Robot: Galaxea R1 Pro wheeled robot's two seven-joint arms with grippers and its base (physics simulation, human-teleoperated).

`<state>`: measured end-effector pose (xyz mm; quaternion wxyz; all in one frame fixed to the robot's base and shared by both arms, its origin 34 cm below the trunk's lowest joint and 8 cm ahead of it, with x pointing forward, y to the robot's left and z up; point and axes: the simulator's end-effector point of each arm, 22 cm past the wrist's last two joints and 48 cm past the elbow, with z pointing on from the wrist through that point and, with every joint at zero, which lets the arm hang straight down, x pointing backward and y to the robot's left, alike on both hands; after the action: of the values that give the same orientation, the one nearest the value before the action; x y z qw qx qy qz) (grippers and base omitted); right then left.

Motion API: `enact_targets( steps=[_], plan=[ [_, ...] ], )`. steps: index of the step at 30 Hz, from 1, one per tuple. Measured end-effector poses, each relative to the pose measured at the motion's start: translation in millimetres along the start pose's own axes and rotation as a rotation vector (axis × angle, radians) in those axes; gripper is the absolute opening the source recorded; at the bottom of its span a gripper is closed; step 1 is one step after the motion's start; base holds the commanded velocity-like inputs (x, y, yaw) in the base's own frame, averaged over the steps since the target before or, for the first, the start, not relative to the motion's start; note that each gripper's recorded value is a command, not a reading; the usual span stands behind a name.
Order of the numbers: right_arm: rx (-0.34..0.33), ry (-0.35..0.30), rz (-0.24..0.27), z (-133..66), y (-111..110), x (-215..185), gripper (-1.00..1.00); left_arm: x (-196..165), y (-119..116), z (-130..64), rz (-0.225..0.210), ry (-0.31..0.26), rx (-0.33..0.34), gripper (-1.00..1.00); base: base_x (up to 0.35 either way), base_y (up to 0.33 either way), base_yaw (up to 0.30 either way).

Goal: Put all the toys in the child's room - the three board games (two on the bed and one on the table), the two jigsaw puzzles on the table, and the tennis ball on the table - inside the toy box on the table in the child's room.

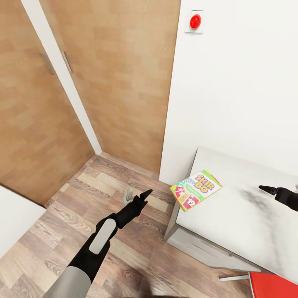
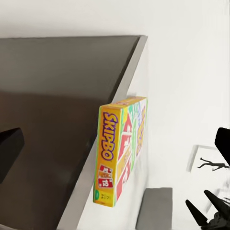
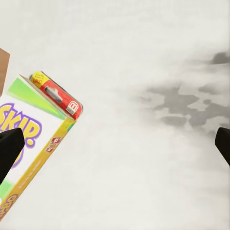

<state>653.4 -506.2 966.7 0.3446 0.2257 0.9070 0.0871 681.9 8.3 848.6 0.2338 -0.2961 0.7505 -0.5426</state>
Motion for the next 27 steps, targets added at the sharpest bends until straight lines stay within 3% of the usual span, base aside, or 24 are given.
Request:
enact_targets(
  steps=[27],
  plan=[
    [-0.01,-0.004,-0.003,-0.3,5.5,0.3,1.0,-0.3,-0.8,-2.0,0.005,-0.001,0.014,1.0,0.083,0.0,-0.006]
  ],
)
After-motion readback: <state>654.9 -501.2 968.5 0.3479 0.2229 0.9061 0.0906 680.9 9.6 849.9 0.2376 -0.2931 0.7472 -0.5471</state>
